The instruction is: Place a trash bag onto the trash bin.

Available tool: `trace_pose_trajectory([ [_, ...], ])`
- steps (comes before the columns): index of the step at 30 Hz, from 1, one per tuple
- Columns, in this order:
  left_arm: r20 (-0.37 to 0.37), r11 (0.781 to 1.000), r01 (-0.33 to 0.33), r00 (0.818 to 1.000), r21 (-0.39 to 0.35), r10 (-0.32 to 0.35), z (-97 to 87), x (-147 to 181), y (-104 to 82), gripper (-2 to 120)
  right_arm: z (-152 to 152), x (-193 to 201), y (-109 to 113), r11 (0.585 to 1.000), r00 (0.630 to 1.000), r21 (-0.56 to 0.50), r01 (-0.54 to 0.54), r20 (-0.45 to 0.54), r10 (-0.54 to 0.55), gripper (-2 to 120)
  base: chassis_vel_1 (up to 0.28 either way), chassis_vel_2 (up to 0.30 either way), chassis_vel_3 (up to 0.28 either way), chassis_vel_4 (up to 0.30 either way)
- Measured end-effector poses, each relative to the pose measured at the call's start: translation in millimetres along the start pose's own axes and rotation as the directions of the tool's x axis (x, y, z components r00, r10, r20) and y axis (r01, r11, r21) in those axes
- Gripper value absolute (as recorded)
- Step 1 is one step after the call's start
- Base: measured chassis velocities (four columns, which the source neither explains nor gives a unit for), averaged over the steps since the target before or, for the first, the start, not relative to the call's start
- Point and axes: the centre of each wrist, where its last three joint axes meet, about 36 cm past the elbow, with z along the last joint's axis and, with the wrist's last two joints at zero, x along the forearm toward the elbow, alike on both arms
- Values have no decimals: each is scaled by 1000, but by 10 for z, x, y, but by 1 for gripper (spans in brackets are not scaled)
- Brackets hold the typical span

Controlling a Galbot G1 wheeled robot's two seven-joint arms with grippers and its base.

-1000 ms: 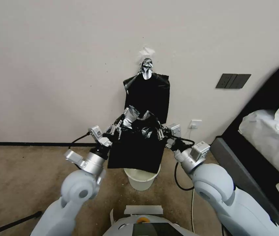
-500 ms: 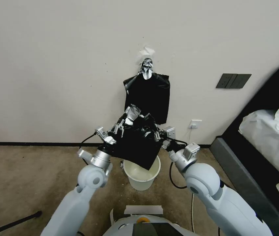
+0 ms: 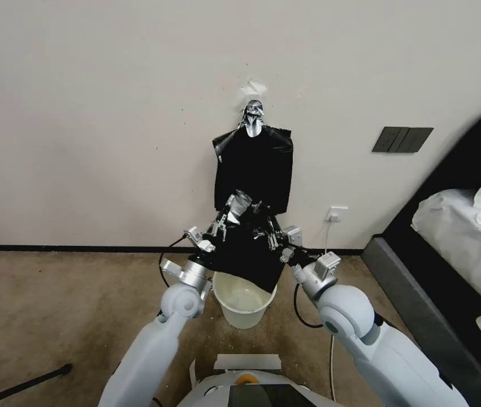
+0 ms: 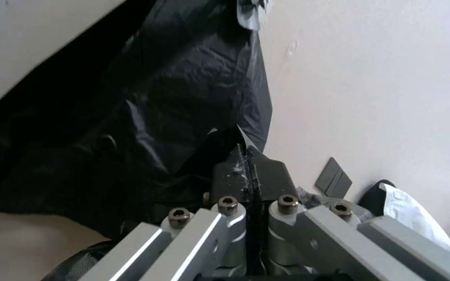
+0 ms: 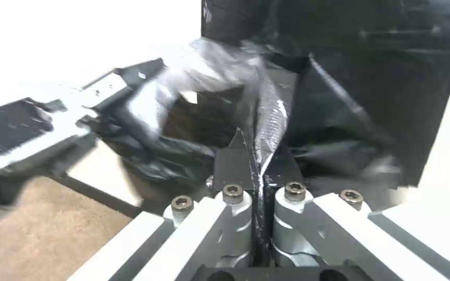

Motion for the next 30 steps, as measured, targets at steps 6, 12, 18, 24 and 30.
trace_pose_trajectory([
  [6,-17,999,41,999,4,-41,182,115,25,0,126,77,64,1000,999,-16,7,-36,-8,0,0,0,0,0],
  [12,-23,996,90,996,-13,-90,209,270,43,0,215,110,89,1000,998,-29,8,-64,-10,0,0,0,0,0],
  [18,-22,969,224,974,-107,-227,112,541,-59,0,392,246,183,998,991,-56,-4,-137,-4,0,0,0,0,0],
  [24,-76,927,308,941,-212,-330,62,874,-170,0,532,272,289,998,983,-62,-10,-181,-1,0,0,0,0,0],
  [30,-161,864,396,874,-312,-459,114,1234,-327,0,673,350,407,999,965,-29,-45,-260,36,0,0,0,0,0],
])
